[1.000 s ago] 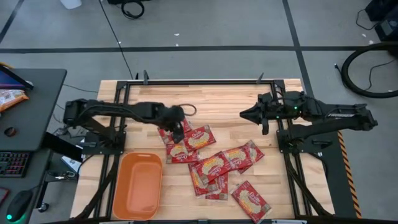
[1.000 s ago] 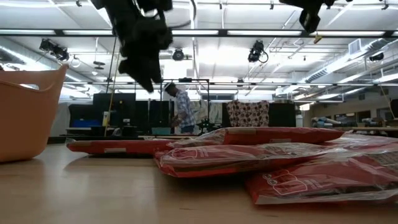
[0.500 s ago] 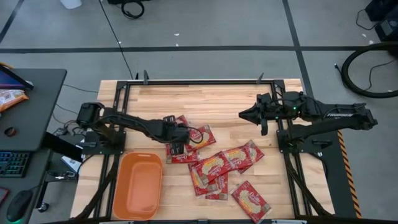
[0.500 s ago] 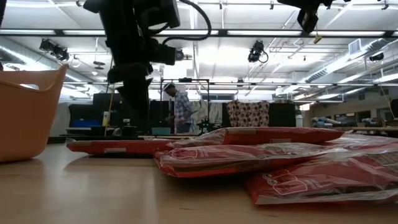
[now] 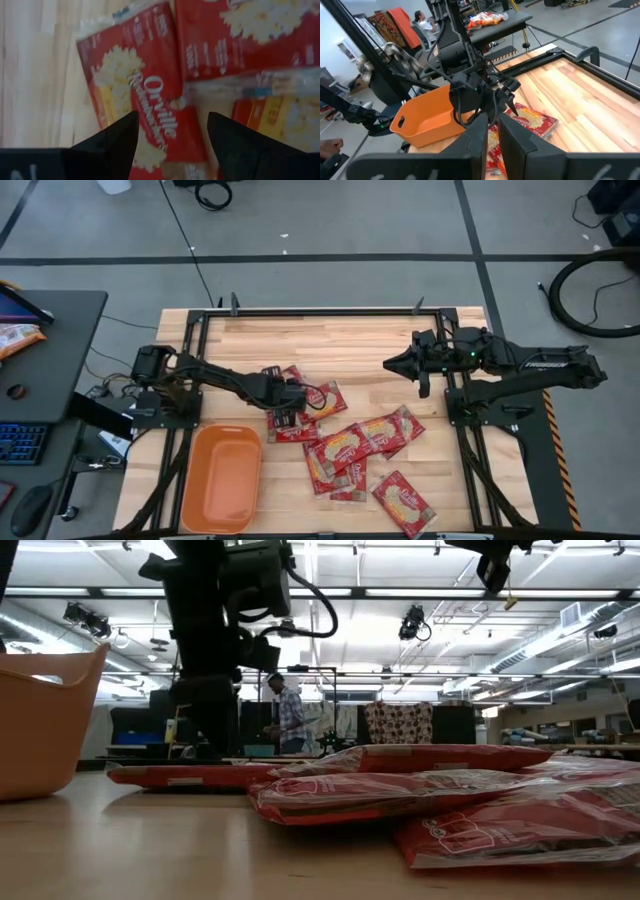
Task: Sort popcorn bags into baskets
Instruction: Put the red popcorn bag into the orange container
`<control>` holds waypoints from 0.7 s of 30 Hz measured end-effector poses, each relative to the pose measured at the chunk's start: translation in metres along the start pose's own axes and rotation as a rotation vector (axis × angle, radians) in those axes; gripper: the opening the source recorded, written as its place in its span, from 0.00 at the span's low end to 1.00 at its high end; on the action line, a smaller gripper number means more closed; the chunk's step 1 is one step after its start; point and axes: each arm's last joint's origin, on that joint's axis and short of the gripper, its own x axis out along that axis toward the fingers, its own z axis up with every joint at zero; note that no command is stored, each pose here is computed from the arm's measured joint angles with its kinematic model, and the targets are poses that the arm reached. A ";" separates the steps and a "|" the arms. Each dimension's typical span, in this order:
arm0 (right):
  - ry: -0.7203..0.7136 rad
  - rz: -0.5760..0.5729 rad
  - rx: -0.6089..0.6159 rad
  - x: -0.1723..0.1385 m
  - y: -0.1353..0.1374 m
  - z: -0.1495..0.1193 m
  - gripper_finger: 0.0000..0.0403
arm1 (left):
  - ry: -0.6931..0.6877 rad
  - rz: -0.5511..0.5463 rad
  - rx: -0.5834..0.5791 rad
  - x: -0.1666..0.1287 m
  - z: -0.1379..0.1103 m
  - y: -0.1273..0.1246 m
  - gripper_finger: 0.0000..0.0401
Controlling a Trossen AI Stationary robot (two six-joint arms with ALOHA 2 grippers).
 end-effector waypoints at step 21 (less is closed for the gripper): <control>-0.046 0.019 -0.008 0.002 0.002 0.004 0.12 | 0.148 -0.013 -0.081 0.035 -0.002 0.005 0.28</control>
